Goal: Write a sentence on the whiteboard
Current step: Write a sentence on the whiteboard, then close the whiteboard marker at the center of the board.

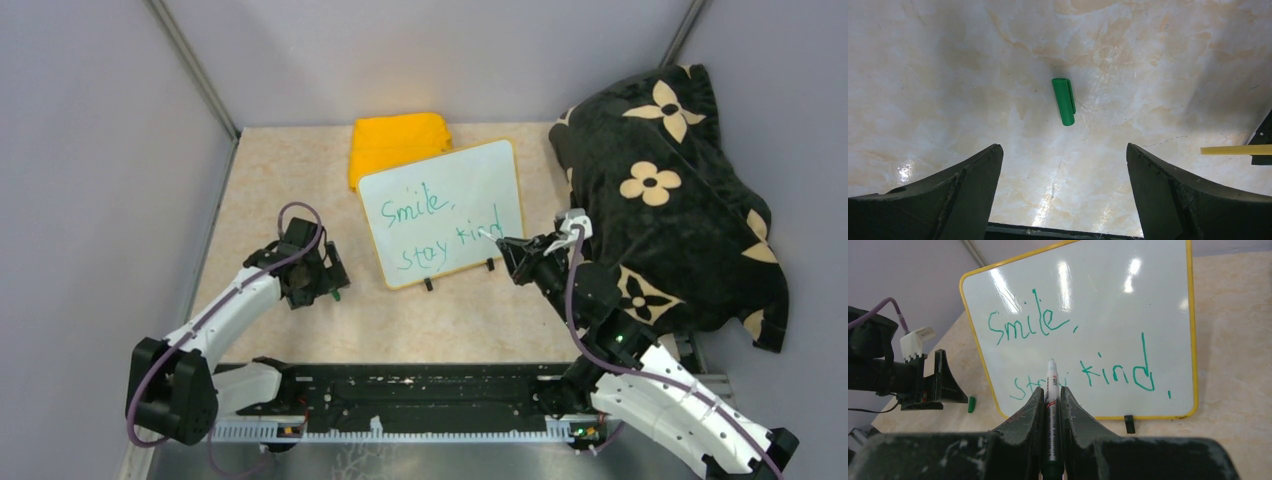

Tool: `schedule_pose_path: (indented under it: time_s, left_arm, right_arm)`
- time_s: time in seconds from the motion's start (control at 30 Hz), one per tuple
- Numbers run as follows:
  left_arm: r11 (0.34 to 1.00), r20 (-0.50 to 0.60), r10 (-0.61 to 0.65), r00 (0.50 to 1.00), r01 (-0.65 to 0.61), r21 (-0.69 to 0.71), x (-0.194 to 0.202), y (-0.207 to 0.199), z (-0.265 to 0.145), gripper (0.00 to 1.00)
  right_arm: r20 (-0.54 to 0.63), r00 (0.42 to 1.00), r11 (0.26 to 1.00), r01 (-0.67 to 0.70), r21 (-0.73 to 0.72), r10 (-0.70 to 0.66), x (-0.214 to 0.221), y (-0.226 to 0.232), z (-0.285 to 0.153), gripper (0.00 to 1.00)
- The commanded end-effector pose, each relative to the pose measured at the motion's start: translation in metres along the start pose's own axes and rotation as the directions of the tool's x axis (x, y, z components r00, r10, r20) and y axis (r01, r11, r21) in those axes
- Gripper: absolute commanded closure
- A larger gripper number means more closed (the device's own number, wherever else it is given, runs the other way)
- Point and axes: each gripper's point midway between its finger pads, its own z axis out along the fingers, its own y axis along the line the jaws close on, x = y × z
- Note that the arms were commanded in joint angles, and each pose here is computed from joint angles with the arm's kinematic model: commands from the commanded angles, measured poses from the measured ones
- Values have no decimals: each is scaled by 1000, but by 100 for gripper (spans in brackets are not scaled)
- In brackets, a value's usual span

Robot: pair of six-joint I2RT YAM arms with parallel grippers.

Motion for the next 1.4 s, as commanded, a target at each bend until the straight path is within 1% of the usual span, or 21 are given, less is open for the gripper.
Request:
schedule_pose_path:
  time_s: [0.0, 0.13, 0.27, 0.4, 0.47, 0.6, 0.9, 1.27, 1.37]
  left_arm:
    - [1000, -13, -1, 1000, 0, -26, 1, 0, 0, 3]
    - [1000, -32, -3, 999, 2, -26, 3, -1, 5, 6]
    - [998, -36, -14, 999, 12, -57, 3, 0, 8, 13]
    - [994, -7, -41, 999, 40, -107, -2, 7, 10, 21]
    - [991, 5, -66, 998, 66, -115, -4, 6, 12, 27]
    - [988, -8, -96, 995, 94, -122, -6, 0, 20, 34]
    - [975, -47, -106, 993, 95, -202, -8, -2, 47, 42]
    - [970, -68, -102, 992, 84, -228, -4, -2, 67, 49]
    - [968, -73, -111, 991, 91, -233, -1, -1, 70, 53]
  right_arm:
    - [33, 999, 1000, -24, -18, 24, -10, 8, 6, 100]
    - [28, 999, 1000, -17, -20, 18, -11, 9, 7, 100]
    - [41, 999, 1000, -19, -8, 20, -14, 6, 4, 100]
    - [59, 998, 1000, -30, 5, 29, -15, 1, -3, 100]
    - [61, 998, 999, -35, 13, 34, -15, -2, -6, 100]
    - [68, 997, 999, -38, 23, 37, -16, -4, -8, 100]
    - [63, 998, 999, -29, 43, 26, -15, -6, -3, 100]
    - [61, 998, 998, -23, 61, 19, -17, -8, -1, 100]
    - [57, 998, 997, -16, 69, 12, -16, -10, -1, 100]
